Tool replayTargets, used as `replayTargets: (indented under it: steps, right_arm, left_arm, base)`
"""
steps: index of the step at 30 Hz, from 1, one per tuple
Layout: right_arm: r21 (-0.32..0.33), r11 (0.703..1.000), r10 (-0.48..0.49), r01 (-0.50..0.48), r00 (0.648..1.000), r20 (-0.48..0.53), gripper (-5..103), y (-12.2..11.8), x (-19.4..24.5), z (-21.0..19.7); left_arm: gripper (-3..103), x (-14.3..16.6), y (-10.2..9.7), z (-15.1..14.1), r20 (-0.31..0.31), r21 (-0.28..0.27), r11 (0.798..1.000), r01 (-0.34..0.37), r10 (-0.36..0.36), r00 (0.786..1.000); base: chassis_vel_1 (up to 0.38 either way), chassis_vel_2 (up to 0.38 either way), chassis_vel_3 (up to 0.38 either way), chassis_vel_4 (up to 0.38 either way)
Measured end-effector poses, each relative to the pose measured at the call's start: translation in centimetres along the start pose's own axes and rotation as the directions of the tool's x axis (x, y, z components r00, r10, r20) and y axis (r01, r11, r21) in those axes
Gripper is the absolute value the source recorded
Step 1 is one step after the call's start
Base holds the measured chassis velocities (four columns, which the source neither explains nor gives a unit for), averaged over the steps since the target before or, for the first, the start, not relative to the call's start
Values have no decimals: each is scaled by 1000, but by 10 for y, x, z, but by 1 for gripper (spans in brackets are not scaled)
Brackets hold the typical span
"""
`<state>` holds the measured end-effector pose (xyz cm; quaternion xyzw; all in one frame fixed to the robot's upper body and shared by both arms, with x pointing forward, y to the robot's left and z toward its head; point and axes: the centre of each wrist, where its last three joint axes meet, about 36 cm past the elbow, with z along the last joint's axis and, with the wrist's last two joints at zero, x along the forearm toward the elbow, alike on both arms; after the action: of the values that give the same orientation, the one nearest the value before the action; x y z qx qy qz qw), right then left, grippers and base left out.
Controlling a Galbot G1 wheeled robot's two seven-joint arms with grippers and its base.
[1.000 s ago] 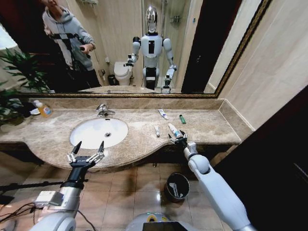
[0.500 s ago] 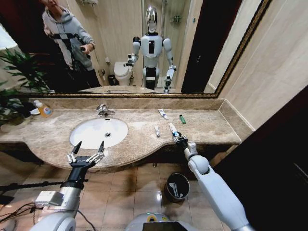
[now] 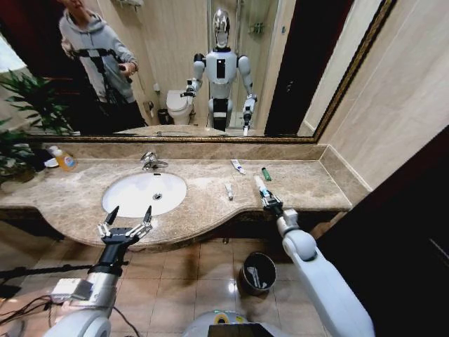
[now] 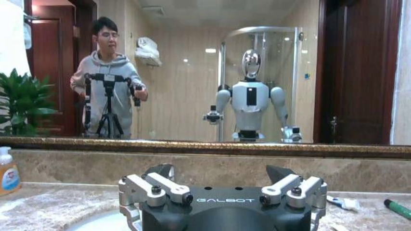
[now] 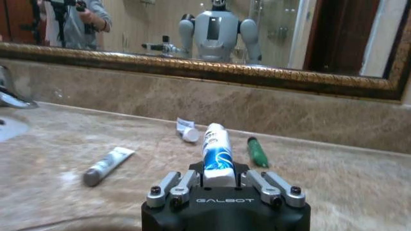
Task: Pick up the trash from the sink and place it in the trash bin.
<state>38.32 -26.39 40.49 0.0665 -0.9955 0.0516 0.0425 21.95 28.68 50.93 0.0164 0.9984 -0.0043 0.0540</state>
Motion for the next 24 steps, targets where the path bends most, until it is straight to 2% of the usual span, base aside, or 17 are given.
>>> replayTargets:
  steps: [3,5,8,14,18,24]
  right_arm:
    - [-12,1000,12,-12,1000,0,27,6,19,1]
    - [-35,998,44,-44,999,2,27,21,53,3]
    - [-56,996,73,-73,997,-3,27,33,76,7]
    - [-91,985,137,-144,987,-81,27,63,138,40]
    - [-102,981,151,-165,979,-139,27,72,159,67]
    - [-108,979,143,-172,961,-236,27,80,168,101]
  left_arm:
    - [100,0,0,0,0,0,1000,0,0,1000]
    - [100,0,0,0,0,0,1000,0,0,1000]
    - [100,0,0,0,0,0,1000,0,0,1000]
    - [100,0,0,0,0,0,1000,0,0,1000]
    - [100,0,0,0,0,0,1000,0,0,1000]
    - [100,0,0,0,0,0,1000,0,0,1000]
  base:
    - [0,0,0,0]
    - [0,0,0,0]
    - [0,0,0,0]
    - [0,0,0,0]
    - [0,0,0,0]
    - [0,0,0,0]
